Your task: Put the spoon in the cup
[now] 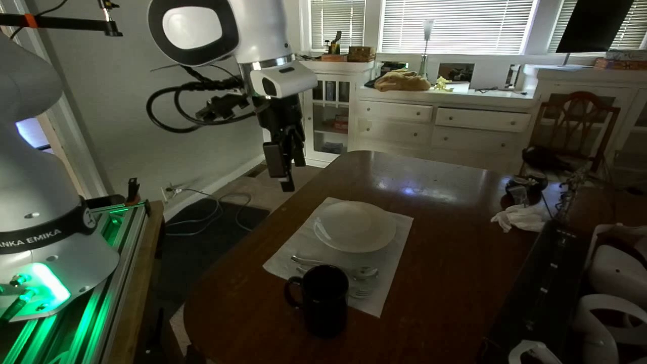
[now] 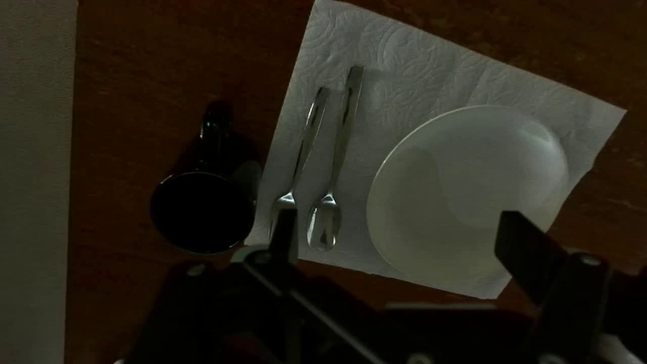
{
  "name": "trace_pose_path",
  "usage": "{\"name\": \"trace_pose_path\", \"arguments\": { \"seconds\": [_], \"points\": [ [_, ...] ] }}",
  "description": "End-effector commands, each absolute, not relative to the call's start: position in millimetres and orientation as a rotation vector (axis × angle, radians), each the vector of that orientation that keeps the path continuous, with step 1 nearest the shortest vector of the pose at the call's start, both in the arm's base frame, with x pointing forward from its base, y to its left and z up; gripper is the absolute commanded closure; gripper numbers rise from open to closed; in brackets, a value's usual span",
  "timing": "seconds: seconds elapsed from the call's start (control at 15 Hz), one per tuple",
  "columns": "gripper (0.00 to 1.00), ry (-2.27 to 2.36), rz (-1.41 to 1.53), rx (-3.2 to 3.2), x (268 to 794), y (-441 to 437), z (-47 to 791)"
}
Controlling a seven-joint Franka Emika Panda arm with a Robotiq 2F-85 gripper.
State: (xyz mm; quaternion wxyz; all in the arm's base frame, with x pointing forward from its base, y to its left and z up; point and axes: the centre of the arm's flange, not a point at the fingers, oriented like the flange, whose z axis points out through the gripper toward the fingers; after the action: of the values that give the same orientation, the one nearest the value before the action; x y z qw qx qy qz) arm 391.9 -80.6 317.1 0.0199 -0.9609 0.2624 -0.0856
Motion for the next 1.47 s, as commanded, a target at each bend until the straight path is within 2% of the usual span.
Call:
{"name": "trace_pose_path", "arguments": {
  "seconds": [0.0,0.33,0.4,0.8,1.4],
  "points": [
    [0.0,0.934,-0.242,-2.971,401.3,-81.7,269.1],
    [0.0,1.024,-0.195,-2.948,401.8,-78.1,230.3],
    [0.0,0.982,-0.191,-2.952,396.1,-82.7,248.4],
    [0.0,1.019,-0.15,-2.93,400.9,-86.6,228.7],
    [0.0,1.101,-0.274,-2.821,423.4,-113.0,161.7]
  ]
}}
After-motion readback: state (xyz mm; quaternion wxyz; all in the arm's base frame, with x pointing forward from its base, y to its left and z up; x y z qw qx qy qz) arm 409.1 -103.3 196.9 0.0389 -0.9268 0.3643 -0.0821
